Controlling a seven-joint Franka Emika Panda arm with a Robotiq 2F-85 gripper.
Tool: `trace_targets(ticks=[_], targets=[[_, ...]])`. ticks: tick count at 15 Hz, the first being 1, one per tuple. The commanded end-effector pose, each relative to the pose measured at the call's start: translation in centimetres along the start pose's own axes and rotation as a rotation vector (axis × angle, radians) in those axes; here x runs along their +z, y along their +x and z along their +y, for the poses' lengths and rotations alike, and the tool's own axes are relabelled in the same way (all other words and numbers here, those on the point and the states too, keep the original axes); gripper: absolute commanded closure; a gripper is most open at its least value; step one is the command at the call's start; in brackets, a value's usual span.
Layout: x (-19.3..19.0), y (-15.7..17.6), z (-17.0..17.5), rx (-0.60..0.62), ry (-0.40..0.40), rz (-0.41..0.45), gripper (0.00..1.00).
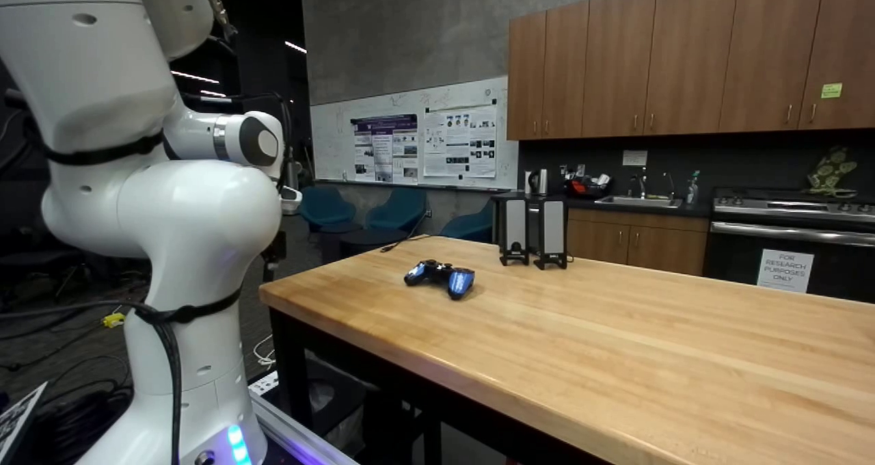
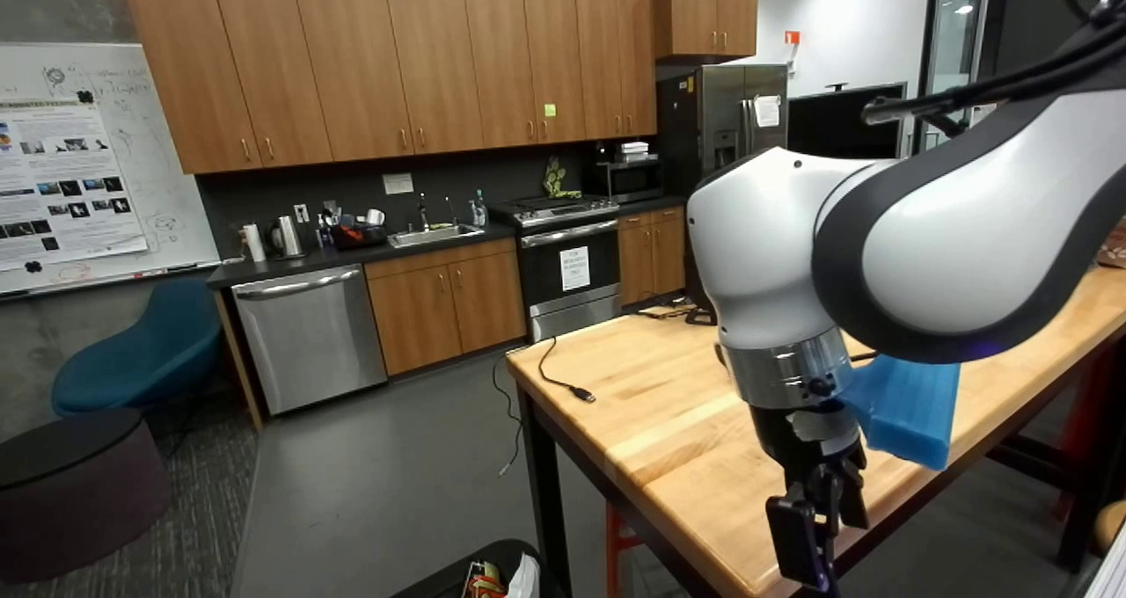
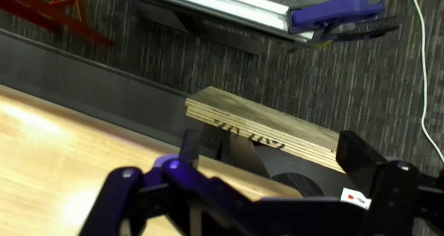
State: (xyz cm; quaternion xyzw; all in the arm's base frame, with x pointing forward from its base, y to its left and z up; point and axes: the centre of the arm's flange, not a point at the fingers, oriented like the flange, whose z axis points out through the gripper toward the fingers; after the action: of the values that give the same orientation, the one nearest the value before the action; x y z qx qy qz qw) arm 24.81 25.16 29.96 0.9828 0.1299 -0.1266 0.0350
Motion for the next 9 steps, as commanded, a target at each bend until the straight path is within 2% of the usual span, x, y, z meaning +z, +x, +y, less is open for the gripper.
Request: trace_targets(ticks=[1,9], targets=[[-1.0,1.8,-0.5,-0.013,-0.029,0.131,0.0],[-4.4,7.3,-1.9,-0.086,-0.101,0.379,0.0]])
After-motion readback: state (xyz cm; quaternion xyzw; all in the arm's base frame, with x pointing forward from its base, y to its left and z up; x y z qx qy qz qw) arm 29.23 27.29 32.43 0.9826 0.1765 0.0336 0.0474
